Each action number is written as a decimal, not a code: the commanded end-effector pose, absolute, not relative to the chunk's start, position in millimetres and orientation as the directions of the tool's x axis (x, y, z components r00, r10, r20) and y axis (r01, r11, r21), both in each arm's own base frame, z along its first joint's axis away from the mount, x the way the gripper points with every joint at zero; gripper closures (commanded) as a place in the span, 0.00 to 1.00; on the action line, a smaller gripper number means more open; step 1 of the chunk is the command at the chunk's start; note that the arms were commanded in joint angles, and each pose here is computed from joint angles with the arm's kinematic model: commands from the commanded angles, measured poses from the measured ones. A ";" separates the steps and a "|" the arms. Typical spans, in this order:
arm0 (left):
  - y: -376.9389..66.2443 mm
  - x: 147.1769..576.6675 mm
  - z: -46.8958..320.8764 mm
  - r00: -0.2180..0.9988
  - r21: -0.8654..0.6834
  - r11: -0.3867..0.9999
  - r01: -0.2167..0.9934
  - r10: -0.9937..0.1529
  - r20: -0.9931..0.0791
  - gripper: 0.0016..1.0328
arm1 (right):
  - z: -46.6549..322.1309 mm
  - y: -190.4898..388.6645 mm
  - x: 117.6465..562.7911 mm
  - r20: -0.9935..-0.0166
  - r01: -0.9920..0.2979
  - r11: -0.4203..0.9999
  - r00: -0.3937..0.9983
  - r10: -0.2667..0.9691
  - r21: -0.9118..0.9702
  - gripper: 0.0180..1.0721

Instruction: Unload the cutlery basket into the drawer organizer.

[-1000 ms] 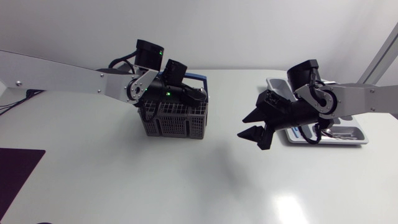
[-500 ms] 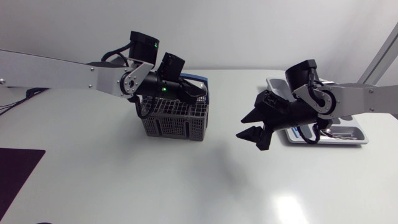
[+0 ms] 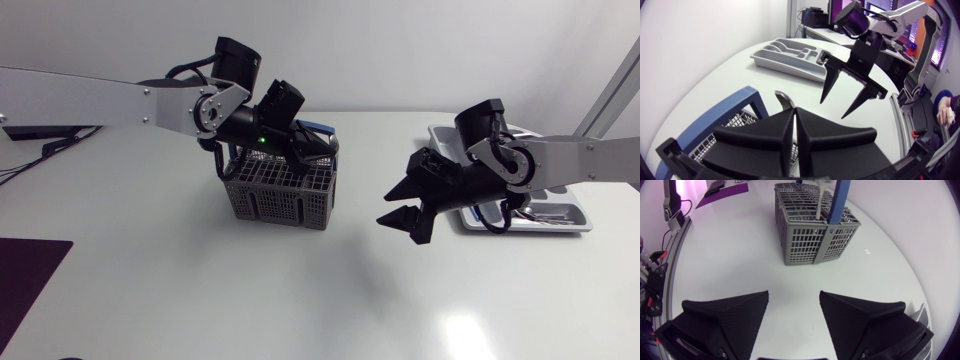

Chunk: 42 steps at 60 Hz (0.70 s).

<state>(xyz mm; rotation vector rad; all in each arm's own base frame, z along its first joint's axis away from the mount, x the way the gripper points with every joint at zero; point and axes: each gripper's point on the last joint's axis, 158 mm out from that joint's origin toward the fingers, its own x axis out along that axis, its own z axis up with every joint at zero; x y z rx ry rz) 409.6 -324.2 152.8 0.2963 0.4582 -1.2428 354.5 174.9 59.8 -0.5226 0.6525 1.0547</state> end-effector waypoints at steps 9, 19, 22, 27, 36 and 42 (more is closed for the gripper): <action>-319.4 418.1 149.6 0.203 0.049 0.208 0.977 -0.836 -0.510 0.95 | 58.8 180.8 353.6 -0.710 -0.922 0.379 0.320 0.628 -0.080 0.29; -313.2 414.6 140.9 0.152 0.054 0.147 0.988 -0.826 -0.543 0.95 | 58.2 181.9 353.0 -0.711 -0.924 0.374 0.317 0.628 -0.081 0.29; -312.7 410.9 142.1 0.133 0.049 0.127 0.991 -0.831 -0.541 0.95 | 58.2 182.9 352.4 -0.711 -0.925 0.371 0.315 0.629 -0.081 0.29; -312.8 402.8 146.5 0.098 0.036 0.093 0.995 -0.845 -0.526 0.95 | 58.1 183.6 352.9 -0.711 -0.926 0.369 0.314 0.630 -0.082 0.29; -312.1 395.3 156.7 0.080 0.048 0.065 0.997 -0.860 -0.503 0.95 | 56.9 184.6 351.9 -0.713 -0.928 0.365 0.308 0.630 -0.079 0.29; -311.9 392.3 162.8 0.080 0.066 0.054 0.996 -0.866 -0.494 0.95 | 55.8 185.0 350.7 -0.714 -0.928 0.363 0.305 0.630 -0.076 0.29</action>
